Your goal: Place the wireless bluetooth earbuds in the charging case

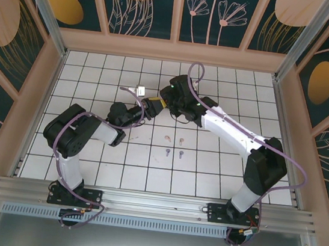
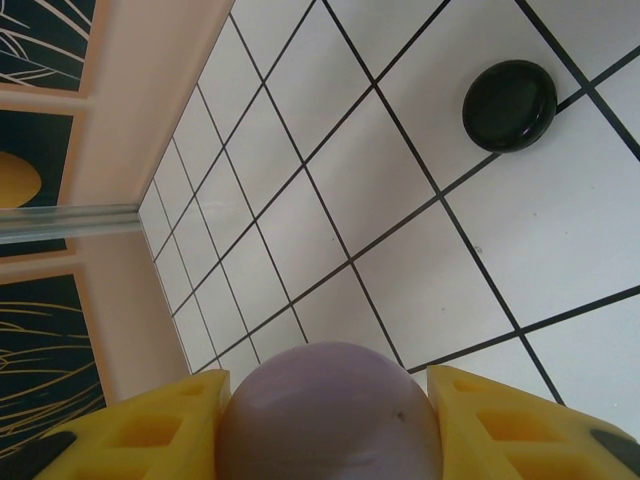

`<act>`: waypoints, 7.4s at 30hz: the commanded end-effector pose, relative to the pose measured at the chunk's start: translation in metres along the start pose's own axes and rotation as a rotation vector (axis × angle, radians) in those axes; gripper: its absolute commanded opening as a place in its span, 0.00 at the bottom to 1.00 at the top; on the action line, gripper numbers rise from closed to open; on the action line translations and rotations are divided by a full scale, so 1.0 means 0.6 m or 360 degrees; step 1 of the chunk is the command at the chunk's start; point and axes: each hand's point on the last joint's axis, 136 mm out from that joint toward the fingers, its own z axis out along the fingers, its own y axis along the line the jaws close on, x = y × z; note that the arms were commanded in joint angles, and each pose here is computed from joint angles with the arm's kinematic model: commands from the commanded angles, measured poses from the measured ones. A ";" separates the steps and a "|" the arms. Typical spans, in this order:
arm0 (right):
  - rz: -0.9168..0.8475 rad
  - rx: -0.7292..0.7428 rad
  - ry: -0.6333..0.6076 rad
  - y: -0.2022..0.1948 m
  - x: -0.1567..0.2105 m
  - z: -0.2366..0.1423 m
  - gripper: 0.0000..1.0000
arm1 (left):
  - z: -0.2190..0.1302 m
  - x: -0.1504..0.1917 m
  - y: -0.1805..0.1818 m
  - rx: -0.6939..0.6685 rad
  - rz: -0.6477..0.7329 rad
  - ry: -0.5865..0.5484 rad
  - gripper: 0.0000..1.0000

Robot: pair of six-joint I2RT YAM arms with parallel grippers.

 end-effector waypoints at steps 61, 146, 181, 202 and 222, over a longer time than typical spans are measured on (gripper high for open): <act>-0.1362 -0.0866 0.0078 -0.031 -0.028 -0.193 0.74 | 0.036 0.018 -0.133 0.0387 0.0268 0.0658 0.00; -0.1191 -0.0733 0.0059 -0.079 -0.065 -0.181 0.61 | 0.023 0.009 -0.184 0.0563 0.0274 0.0685 0.00; -0.1312 -0.0807 0.0155 -0.031 -0.046 -0.153 0.45 | 0.032 0.004 -0.200 0.0606 0.0271 0.0715 0.00; -0.1350 -0.0843 0.0159 -0.002 -0.036 -0.157 0.00 | 0.033 0.017 -0.186 0.0566 0.0235 0.0725 0.01; -0.1522 -0.0383 -0.0029 -0.042 -0.089 -0.153 0.00 | 0.040 -0.027 -0.159 0.0197 0.0561 0.0701 0.62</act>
